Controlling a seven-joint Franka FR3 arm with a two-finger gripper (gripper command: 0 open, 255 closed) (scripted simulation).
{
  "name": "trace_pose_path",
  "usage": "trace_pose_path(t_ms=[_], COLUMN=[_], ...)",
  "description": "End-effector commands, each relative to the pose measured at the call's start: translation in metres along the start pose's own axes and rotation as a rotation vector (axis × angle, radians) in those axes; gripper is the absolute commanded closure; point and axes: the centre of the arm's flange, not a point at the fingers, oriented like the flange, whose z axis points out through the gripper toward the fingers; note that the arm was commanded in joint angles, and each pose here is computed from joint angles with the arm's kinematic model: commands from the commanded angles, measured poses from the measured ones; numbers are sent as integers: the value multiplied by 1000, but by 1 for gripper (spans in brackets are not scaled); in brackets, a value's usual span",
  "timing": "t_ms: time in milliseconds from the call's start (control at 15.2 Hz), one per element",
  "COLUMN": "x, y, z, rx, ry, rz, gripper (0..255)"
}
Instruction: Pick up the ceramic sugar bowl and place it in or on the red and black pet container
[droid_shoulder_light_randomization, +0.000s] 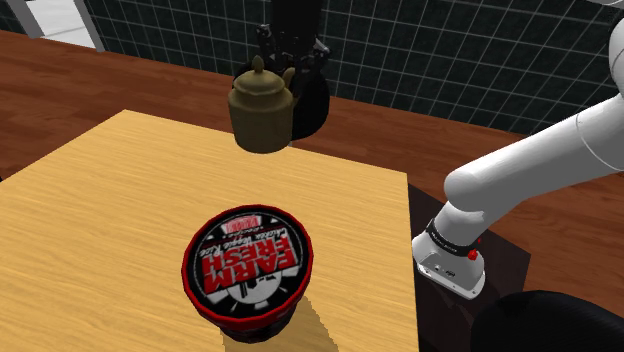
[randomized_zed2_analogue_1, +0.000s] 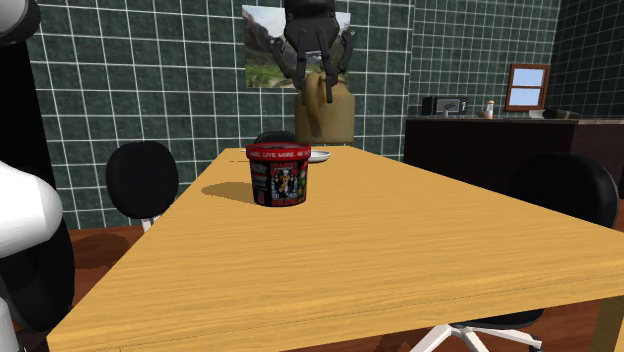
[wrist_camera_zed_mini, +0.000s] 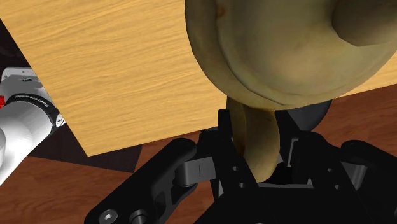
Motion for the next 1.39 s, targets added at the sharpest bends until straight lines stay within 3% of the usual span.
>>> trace_pose_path(t_ms=[0,528,1320], x=[1,3,-134], y=[0,-4,72], z=[-11,-50,-69], rx=[1,1,1], ry=[0,0,0], rz=[0,0,0], gripper=[255,255,255])
